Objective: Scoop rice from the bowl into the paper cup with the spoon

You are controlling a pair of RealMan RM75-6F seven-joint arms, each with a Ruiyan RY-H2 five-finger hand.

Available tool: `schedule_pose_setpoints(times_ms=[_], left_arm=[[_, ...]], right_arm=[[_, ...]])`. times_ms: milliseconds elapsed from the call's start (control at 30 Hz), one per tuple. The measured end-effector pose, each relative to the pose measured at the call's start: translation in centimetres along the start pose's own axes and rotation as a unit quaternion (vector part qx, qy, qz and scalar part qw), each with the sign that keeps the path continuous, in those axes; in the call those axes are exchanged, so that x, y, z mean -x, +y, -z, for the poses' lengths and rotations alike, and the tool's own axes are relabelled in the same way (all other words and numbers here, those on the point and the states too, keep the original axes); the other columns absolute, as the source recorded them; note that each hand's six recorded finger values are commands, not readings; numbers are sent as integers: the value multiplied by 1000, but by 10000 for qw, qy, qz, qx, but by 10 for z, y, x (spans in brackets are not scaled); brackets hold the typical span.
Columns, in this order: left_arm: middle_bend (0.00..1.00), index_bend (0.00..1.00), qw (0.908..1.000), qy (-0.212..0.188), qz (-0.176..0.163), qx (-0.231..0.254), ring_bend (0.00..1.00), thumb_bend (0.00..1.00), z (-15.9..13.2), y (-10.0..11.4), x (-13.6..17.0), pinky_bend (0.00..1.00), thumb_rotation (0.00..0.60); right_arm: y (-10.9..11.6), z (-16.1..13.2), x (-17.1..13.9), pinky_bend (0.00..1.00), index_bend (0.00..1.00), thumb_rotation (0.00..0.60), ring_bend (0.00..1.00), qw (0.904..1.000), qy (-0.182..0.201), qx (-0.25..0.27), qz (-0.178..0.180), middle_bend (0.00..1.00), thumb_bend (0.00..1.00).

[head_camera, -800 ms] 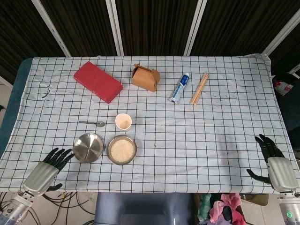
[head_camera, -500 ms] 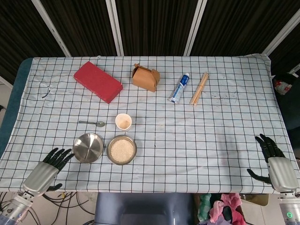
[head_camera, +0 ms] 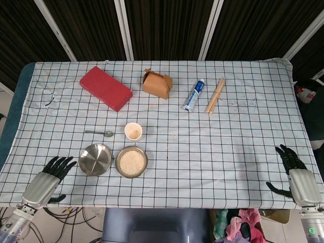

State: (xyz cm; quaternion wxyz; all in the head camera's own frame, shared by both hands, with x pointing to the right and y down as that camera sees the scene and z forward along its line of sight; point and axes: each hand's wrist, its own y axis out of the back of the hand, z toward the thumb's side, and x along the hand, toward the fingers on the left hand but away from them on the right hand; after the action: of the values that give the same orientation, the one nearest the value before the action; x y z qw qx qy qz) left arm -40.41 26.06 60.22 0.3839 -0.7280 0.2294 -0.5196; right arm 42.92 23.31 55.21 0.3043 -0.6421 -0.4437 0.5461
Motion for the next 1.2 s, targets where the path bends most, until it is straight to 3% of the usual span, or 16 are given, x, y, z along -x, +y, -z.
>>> schedule_pose_setpoints(times_ms=[300, 367, 433, 500, 633, 800, 900, 1000, 1200], left_arm=[[0, 0, 9992, 289, -263, -69, 0, 37, 7, 30, -25, 2, 600], [12, 5, 9990, 331, -297, -76, 25, 37, 6, 39, -35, 54, 600], [78, 25, 9987, 376, -346, -83, 124, 38, 5, 49, -50, 170, 600], [195, 49, 9982, 426, -396, -123, 266, 39, 4, 60, -66, 290, 600], [428, 104, 9971, 558, -421, -290, 454, 56, 5, 77, -97, 471, 600], [785, 271, 9955, 725, -333, -508, 738, 130, 2, 92, -141, 748, 600], [920, 356, 9944, 797, -237, -645, 855, 176, 0, 95, -166, 851, 600], [984, 420, 9927, 892, -144, -798, 913, 205, -2, 95, -188, 903, 600], [1000, 461, 9879, 1139, 32, -1053, 945, 257, 3, 89, -219, 931, 600]], right_arm=[[-1, 0, 0, 184, 0, 600, 0, 9999, -45, 156, -43, 0, 113], [-1, -1, 0, 184, 0, 600, 0, 9998, -57, 181, -59, 0, 113], [-2, -1, 0, 184, 0, 600, 0, 9997, -63, 211, -75, 0, 113], [-1, -1, 0, 183, 0, 600, 0, 9997, -74, 240, -80, 0, 113], [0, 0, 1, 184, 0, 600, 0, 9994, -116, 323, -66, 0, 114], [1, 1, 2, 183, 0, 600, 0, 9991, -150, 394, -52, 0, 113], [1, 1, 3, 183, 0, 600, 0, 9989, -162, 430, -52, 0, 115], [2, 1, 3, 184, 0, 600, 0, 9988, -172, 463, -45, 0, 115], [3, 2, 3, 183, 0, 600, 0, 9984, -192, 532, -24, 0, 118]])
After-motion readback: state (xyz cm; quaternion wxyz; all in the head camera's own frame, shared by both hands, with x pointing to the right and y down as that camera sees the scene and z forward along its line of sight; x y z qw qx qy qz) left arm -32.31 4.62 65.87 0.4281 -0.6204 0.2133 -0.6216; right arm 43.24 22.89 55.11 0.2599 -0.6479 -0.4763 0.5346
